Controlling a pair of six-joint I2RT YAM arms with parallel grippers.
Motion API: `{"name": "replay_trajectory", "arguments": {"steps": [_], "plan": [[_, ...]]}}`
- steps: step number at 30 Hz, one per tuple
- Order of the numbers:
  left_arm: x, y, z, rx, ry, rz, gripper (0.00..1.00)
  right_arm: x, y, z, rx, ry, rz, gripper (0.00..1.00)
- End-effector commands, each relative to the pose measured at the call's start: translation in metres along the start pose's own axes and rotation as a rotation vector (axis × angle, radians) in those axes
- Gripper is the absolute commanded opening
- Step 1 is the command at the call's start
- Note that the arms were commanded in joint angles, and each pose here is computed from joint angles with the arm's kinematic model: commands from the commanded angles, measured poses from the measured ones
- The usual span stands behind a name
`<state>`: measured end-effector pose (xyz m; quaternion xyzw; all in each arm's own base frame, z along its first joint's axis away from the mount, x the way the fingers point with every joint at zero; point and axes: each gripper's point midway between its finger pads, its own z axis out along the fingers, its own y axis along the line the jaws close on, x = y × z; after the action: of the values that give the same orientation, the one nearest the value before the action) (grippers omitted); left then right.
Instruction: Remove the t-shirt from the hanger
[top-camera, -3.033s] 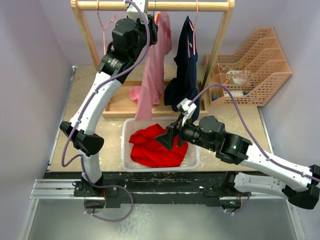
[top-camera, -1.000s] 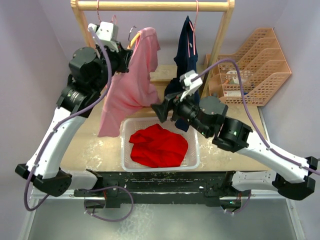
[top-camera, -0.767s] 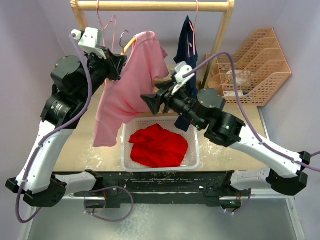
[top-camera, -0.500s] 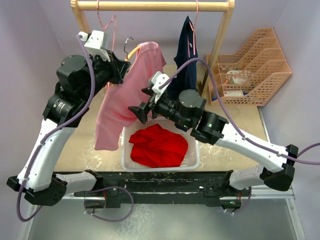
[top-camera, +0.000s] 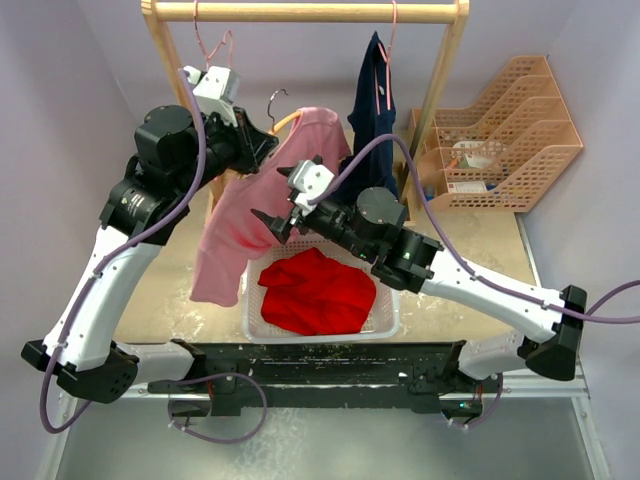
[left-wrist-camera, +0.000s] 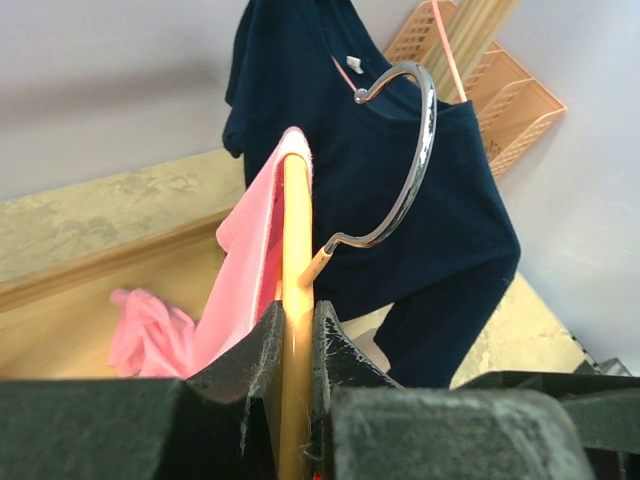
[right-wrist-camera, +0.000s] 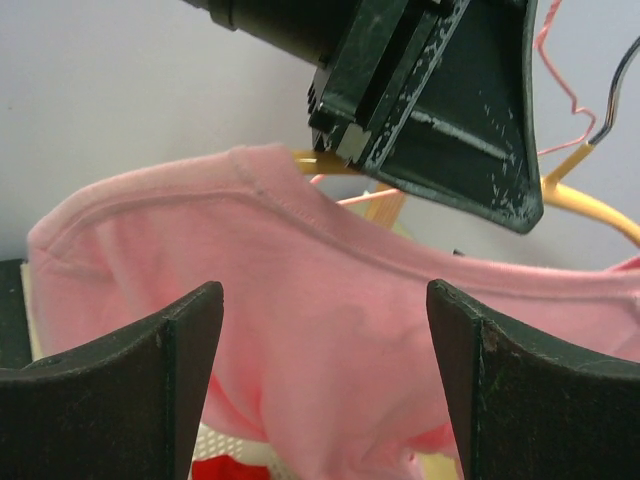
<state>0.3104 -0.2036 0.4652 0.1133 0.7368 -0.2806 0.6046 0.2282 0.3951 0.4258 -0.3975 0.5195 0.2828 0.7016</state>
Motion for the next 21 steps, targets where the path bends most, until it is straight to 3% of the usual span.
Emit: {"name": "replay_trajectory", "arguments": {"steps": [1, 7, 9, 19, 21], "plan": [[-0.031, -0.026, -0.008, 0.124, -0.109, -0.034, 0.0, -0.032, -0.016, 0.011, 0.068, -0.103, -0.07, 0.84], [-0.025, -0.03, -0.008, 0.151, -0.1, -0.048, 0.0, -0.033, -0.017, 0.021, 0.08, -0.119, -0.065, 0.81], [-0.024, -0.032, -0.007, 0.16, -0.097, -0.05, 0.0, -0.032, -0.016, 0.024, 0.082, -0.122, -0.06, 0.76], [-0.025, -0.027, -0.01, 0.138, -0.115, -0.04, 0.0, -0.035, -0.015, 0.017, 0.077, -0.127, -0.015, 0.33], [-0.025, -0.03, -0.011, 0.153, -0.117, -0.045, 0.0, -0.038, -0.02, 0.016, 0.105, -0.137, 0.013, 0.03]]}}
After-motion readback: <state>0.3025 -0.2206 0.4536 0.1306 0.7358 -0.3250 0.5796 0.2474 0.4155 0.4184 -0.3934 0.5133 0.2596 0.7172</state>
